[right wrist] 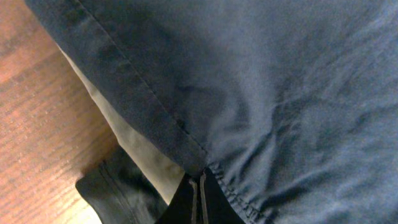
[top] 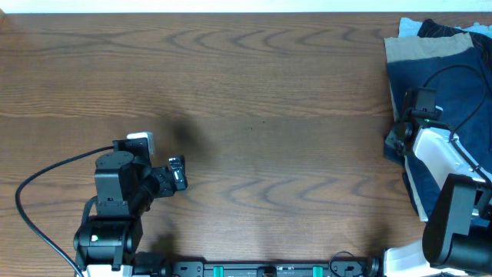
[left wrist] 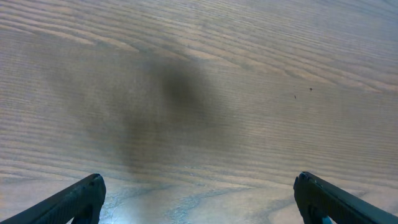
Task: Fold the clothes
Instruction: 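Drag the shorts leftward off the pile onto the table with the right gripper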
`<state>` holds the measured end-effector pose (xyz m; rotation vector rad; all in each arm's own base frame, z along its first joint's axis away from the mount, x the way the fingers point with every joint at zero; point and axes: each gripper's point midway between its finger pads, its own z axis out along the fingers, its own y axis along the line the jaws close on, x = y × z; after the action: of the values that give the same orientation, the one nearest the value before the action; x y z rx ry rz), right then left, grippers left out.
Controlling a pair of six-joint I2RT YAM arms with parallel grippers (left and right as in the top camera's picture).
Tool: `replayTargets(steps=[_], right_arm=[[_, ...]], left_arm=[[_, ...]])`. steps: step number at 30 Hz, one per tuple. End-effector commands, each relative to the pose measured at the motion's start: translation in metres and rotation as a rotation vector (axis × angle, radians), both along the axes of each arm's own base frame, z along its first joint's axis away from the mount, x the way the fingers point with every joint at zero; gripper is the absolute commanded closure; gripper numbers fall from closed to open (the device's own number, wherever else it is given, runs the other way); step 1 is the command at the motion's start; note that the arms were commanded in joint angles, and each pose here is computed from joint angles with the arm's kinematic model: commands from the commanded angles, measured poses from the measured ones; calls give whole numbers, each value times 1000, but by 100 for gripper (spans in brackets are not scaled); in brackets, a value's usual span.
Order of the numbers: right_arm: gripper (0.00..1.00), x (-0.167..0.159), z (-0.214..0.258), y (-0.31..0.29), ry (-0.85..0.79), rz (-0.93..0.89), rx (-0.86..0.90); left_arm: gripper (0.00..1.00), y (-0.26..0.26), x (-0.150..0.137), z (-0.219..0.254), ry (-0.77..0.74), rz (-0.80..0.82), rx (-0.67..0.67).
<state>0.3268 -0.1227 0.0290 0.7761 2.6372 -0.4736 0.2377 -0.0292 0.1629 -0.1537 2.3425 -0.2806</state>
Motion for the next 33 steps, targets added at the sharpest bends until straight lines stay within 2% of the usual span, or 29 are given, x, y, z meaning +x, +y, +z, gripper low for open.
replayTargets(steps=[1, 6, 10, 19, 28, 29, 30, 31, 33], right_arm=[[99, 12, 27, -3, -44, 31, -10], [99, 43, 97, 34, -189, 254, 134], [99, 47, 139, 86, -290, 453, 323], [99, 22, 158, 209, -297, 771, 708], [99, 0, 169, 307, -284, 1067, 765], [97, -2, 166, 313, -269, 1080, 749], [85, -3, 161, 315, -255, 1084, 716], [66, -2, 156, 315, -241, 1077, 677], [48, 1, 146, 307, -212, 1047, 586]], left_arm=[[2, 0, 2, 9, -22, 0, -2], [2, 0, 2, 9, -22, 0, -2], [2, 0, 2, 9, -22, 0, -2], [2, 0, 2, 9, -23, 0, -2], [2, 0, 2, 9, -22, 0, -2], [2, 0, 2, 9, -22, 0, -2], [2, 0, 2, 9, -22, 0, -2], [2, 0, 2, 9, -22, -1, -3], [2, 0, 2, 9, -22, -1, -3]])
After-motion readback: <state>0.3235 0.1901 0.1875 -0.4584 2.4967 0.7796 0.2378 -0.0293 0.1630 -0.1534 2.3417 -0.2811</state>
